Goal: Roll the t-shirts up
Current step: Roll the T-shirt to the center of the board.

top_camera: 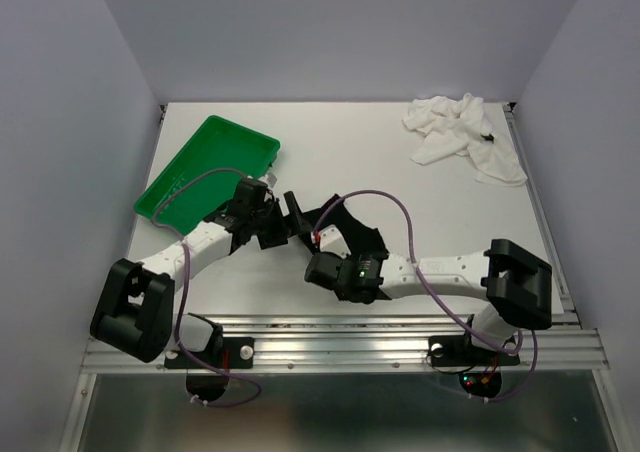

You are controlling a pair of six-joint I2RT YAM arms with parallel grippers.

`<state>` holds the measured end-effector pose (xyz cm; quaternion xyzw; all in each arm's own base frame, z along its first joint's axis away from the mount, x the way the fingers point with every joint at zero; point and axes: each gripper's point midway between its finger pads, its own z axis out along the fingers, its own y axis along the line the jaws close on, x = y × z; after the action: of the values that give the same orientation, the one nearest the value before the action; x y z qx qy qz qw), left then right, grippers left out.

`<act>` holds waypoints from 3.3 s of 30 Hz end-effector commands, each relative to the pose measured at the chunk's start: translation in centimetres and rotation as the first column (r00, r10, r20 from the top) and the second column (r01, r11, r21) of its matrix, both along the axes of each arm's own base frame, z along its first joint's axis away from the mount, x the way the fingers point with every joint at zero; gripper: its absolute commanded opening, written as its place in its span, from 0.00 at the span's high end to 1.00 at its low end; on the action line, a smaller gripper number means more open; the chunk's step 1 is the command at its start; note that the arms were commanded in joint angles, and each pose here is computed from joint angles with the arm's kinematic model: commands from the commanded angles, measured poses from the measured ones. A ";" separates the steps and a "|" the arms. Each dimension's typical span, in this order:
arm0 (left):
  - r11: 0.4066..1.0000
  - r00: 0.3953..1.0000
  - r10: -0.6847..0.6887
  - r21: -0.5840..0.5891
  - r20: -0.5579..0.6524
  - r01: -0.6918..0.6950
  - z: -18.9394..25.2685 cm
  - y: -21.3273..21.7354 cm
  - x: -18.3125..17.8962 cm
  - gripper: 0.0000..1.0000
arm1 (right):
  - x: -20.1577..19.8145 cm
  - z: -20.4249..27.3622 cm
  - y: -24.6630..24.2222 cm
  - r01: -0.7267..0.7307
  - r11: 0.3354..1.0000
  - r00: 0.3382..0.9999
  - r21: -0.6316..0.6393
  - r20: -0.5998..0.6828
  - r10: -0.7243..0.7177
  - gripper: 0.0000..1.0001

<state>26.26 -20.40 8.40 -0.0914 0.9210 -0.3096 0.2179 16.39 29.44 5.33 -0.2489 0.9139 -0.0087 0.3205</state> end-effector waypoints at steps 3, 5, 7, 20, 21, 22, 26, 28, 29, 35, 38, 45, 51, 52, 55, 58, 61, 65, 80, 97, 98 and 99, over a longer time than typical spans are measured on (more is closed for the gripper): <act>0.995 0.997 -0.027 -0.090 0.068 0.033 0.8 -2.0 1.0 0.05 | -0.4 2.6 3.3 -0.042 0.969 0.997 0.244 -0.049 0.056 0.99; 0.994 0.997 -0.027 -0.105 0.079 0.035 0.8 -2.2 1.0 0.04 | 0.2 2.9 3.2 -0.022 0.962 0.997 0.271 -0.061 0.040 0.99; 0.993 0.996 -0.026 -0.113 0.081 0.035 0.7 -2.4 1.0 0.03 | 0.5 3.2 3.0 -0.006 0.952 0.996 0.307 -0.082 0.033 0.99; 0.997 0.999 -0.003 -0.083 0.048 0.007 -0.7 -1.7 0.4 0.02 | 0.8 3.8 2.7 0.018 0.930 0.992 0.367 -0.120 0.029 0.99; 0.997 0.999 0.002 -0.083 0.045 0.001 -0.7 -1.7 0.4 0.02 | 0.8 3.8 2.7 0.017 0.929 0.992 0.369 -0.120 0.030 0.99; 0.996 0.999 0.003 -0.087 0.050 0.001 -0.6 -1.8 0.6 0.02 | 0.8 3.8 2.7 0.015 0.930 0.992 0.368 -0.121 0.032 0.99; 0.994 0.997 0.015 -0.108 0.072 -0.007 0.0 -2.4 1.6 0.02 | 0.7 3.8 2.7 0.016 0.928 0.992 0.372 -0.123 0.032 0.99; 0.995 0.998 0.005 -0.098 0.069 0.002 -0.4 -2.7 2.3 0.02 | 0.7 3.9 2.8 0.016 0.926 0.992 0.376 -0.125 0.033 0.99; 0.995 0.998 0.001 -0.097 0.067 0.006 -0.4 -2.9 2.6 0.02 | 0.7 4.0 2.8 0.016 0.926 0.992 0.377 -0.124 0.034 0.99; 0.993 0.998 -0.024 -0.112 0.060 0.031 -1.1 -4.6 4.1 0.02 | 0.6 4.0 2.6 0.021 0.925 0.991 0.379 -0.129 0.030 0.99; 0.992 0.998 -0.017 -0.122 0.055 0.024 -1.2 -5.1 4.7 0.08 | 0.6 3.7 2.4 0.022 0.928 0.991 0.373 -0.129 0.029 0.99; 0.989 0.999 0.025 -0.145 0.040 -0.019 -0.3 -5.3 4.9 0.70 | 0.9 3.5 1.5 0.032 0.947 0.993 0.320 -0.116 0.005 0.85; 0.986 0.993 0.097 -0.128 -0.074 -0.106 0.0 -4.7 4.2 1.00 | 2.1 4.7 0.2 0.029 0.975 0.998 0.221 -0.057 -0.017 0.34; 0.985 0.991 0.105 -0.126 -0.085 -0.115 0.0 -4.7 4.1 1.00 | 2.6 5.5 0.4 0.031 0.975 0.999 0.221 -0.039 -0.023 0.31; 0.982 0.984 0.139 -0.111 -0.111 -0.151 0.5 -4.6 4.0 1.00 | 2.6 6.4 -0.6 0.025 0.992 0.999 0.120 0.038 -0.030 0.22; 0.983 0.981 0.154 -0.083 -0.116 -0.164 0.8 -4.4 4.1 1.00 | 2.3 7.1 -0.5 0.008 0.999 0.995 0.050 0.098 -0.013 0.19; 0.983 0.979 0.162 -0.066 -0.124 -0.171 0.5 -4.3 4.2 1.00 | 1.7 7.6 0.4 -0.019 1.000 0.990 0.005 0.137 0.018 0.16; 0.983 0.979 0.161 -0.064 -0.127 -0.170 0.5 -4.4 4.1 1.00 | 1.2 7.2 1.4 -0.041 0.996 0.980 -0.077 0.189 0.055 0.15; 0.985 0.981 0.156 -0.061 -0.118 -0.164 0.8 -4.3 4.1 1.00 | 1.7 1.9 1.8 -0.034 0.980 0.971 -0.196 0.225 0.079 0.37; 0.987 0.984 0.149 -0.047 -0.093 -0.154 1.2 -4.0 4.0 1.00 | 2.7 0.2 0.7 0.023 0.980 0.969 -0.200 0.247 0.028 0.91; 0.988 0.986 0.144 -0.048 -0.080 -0.148 1.5 -3.9 4.0 1.00 | 2.6 0.4 0.8 0.018 0.984 0.970 -0.178 0.240 0.026 0.95; 0.990 0.989 0.131 -0.046 -0.063 -0.134 1.8 -3.9 4.0 0.99 | 2.8 0.5 0.8 0.026 0.986 0.972 -0.164 0.233 0.013 0.99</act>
<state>29.43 -23.67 6.30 -0.1981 0.9231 -0.2845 0.1666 18.25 30.40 5.67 -0.3003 0.8608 -0.1263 0.3910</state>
